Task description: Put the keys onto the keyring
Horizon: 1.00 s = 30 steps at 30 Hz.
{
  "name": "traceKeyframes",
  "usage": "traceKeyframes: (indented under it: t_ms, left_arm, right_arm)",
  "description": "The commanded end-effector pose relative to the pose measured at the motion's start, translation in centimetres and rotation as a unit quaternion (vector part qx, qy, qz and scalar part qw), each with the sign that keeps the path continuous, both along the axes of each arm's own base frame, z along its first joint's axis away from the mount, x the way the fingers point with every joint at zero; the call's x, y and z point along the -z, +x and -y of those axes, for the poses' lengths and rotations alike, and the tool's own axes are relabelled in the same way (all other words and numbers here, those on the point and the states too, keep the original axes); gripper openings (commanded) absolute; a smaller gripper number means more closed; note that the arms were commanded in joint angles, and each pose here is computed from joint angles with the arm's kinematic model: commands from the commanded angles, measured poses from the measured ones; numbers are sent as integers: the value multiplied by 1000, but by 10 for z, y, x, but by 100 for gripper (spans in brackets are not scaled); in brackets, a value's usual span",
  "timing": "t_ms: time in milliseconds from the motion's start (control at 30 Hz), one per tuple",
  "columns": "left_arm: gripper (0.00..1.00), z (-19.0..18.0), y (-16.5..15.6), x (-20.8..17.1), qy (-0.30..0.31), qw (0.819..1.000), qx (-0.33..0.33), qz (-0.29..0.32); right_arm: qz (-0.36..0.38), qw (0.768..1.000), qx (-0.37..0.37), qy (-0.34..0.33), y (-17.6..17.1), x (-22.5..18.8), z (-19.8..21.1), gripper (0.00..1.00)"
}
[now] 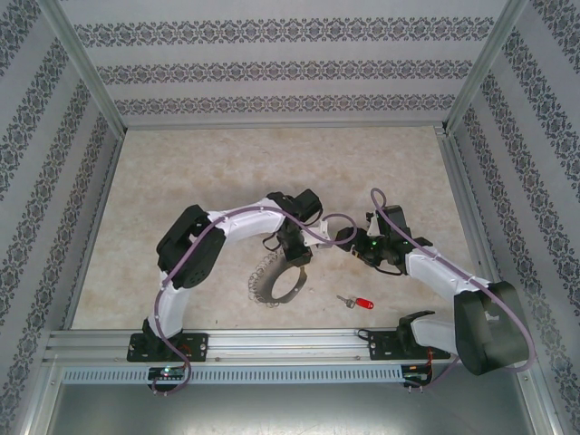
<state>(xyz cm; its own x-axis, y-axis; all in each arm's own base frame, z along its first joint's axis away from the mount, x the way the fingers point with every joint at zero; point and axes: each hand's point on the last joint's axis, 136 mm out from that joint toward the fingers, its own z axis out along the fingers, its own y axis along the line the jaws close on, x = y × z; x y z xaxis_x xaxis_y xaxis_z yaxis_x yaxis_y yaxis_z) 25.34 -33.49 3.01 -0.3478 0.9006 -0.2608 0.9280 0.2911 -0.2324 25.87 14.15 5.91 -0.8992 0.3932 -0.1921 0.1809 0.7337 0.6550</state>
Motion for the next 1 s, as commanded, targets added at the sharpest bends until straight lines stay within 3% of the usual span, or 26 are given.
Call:
traceKeyframes:
  t_ms: [0,433,967]
  left_arm:
    - [16,2,1,-4,-16,1000,-13,22]
    - [17,2,-1,-17,-93,993,-64,23]
    - [15,0,-3,-2,-126,986,-111,14]
  right_arm:
    - [10,1000,-10,-7,4,-6,-1,74]
    - [12,1000,-11,-9,2,-6,0,74]
    - [9,1000,-12,-9,0,-4,1,74]
